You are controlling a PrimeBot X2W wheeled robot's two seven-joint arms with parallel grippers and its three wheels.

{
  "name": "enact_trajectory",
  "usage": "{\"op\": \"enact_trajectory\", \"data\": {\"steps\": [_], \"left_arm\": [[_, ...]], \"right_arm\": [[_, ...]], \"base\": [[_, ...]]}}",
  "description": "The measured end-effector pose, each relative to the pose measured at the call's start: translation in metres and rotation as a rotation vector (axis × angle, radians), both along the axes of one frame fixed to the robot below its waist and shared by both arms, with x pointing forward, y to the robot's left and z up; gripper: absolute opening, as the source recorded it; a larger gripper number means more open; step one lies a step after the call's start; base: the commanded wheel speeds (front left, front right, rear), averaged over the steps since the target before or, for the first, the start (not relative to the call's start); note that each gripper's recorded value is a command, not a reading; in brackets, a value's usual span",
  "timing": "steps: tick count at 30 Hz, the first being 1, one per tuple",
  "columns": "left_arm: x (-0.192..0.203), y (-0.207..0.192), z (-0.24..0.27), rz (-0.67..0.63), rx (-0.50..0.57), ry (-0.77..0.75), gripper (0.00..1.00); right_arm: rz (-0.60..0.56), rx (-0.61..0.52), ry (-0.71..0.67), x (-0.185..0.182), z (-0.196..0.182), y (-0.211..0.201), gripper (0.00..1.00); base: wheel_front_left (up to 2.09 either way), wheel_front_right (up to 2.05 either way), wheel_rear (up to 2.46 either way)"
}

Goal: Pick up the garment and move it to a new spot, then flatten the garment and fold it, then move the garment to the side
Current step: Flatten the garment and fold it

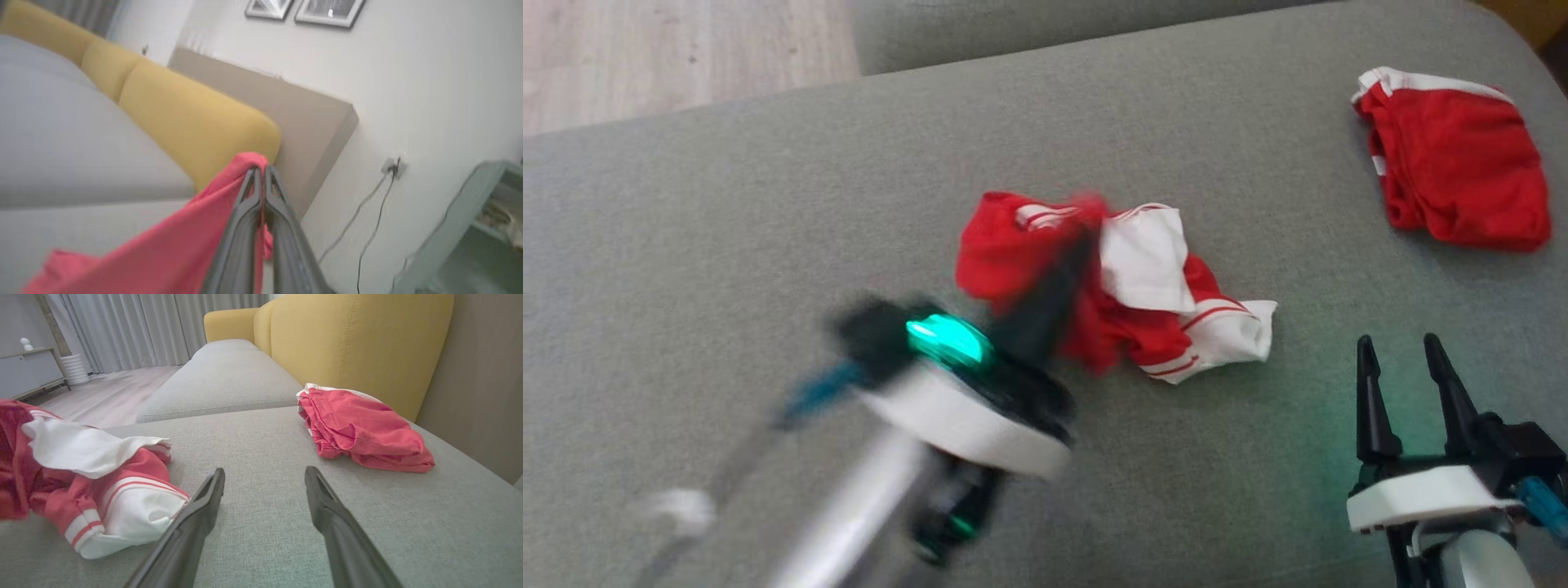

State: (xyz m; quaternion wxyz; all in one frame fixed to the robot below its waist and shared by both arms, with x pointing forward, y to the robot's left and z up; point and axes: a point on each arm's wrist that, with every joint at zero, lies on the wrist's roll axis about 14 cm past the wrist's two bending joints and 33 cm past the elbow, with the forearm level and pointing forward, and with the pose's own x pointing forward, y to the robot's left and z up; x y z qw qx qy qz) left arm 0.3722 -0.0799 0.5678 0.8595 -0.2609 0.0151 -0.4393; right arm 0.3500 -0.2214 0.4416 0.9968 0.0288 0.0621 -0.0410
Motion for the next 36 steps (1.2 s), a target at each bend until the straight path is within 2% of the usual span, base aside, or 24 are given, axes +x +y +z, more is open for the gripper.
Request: {"op": "enact_trajectory", "data": {"steps": [2,5,7,9,12,15,18,20,21,22,23,30,33,35,36], "left_arm": [[0.011,0.026,0.043,0.055,-0.093,-0.059,0.0],[0.029,0.076,0.078,0.194,-0.162,-0.088,0.0],[0.035,0.101,0.08,0.267,-0.138,-0.088,0.0],[0.045,0.136,0.063,0.384,-0.134,0.004,0.0],[0.055,0.184,0.021,0.556,-0.094,0.137,0.0],[0.06,0.243,-0.032,0.762,0.062,0.213,0.0],[0.059,0.27,-0.068,0.851,0.188,0.271,0.0],[0.056,0.281,-0.091,0.878,0.34,0.268,0.35],[0.054,0.285,-0.098,0.887,0.396,0.266,0.46],[0.053,0.287,-0.104,0.887,0.423,0.28,0.91],[0.051,0.287,-0.113,0.881,0.454,0.299,1.0],[0.036,0.303,-0.134,0.909,0.659,0.334,1.0],[0.037,0.297,-0.118,0.906,0.631,0.289,1.0],[0.04,0.272,-0.102,0.839,0.574,0.243,1.0],[0.04,0.272,-0.102,0.839,0.574,0.243,1.0]], "right_arm": [[0.006,0.002,0.0,-0.001,0.0,0.002,1.0],[0.01,0.008,0.003,-0.002,-0.001,0.004,1.0],[0.01,0.009,0.002,-0.002,-0.001,0.004,1.0],[0.007,0.01,0.004,-0.003,-0.002,0.003,1.0],[-0.006,0.016,0.008,-0.003,-0.003,0.0,1.0],[0.0,0.017,0.018,-0.002,-0.006,0.001,1.0],[0.011,0.02,0.022,0.0,-0.008,0.005,1.0],[0.01,0.02,0.022,0.0,-0.008,0.005,1.0],[0.008,0.019,0.022,-0.001,-0.008,0.004,1.0],[0.006,0.019,0.021,-0.001,-0.007,0.004,1.0],[0.005,0.019,0.02,-0.001,-0.007,0.003,1.0],[-0.006,0.017,0.024,-0.003,-0.008,0.0,1.0],[-0.008,0.017,0.023,-0.003,-0.008,-0.001,1.0],[-0.006,0.017,0.024,-0.003,-0.008,0.0,1.0],[-0.006,0.017,0.024,-0.003,-0.008,0.0,1.0]], "base": [[0.0,0.0,0.0],[0.0,0.0,0.0],[0.0,0.0,0.0],[0.0,0.0,0.0],[0.0,0.0,0.0],[0.0,0.0,0.0],[0.0,0.0,0.0],[0.0,0.0,0.0],[0.0,0.0,0.0],[0.0,0.0,0.0],[0.0,0.0,0.0],[0.0,0.0,0.0],[0.0,0.0,0.0],[0.0,0.0,0.0],[0.0,0.0,0.0]]}}
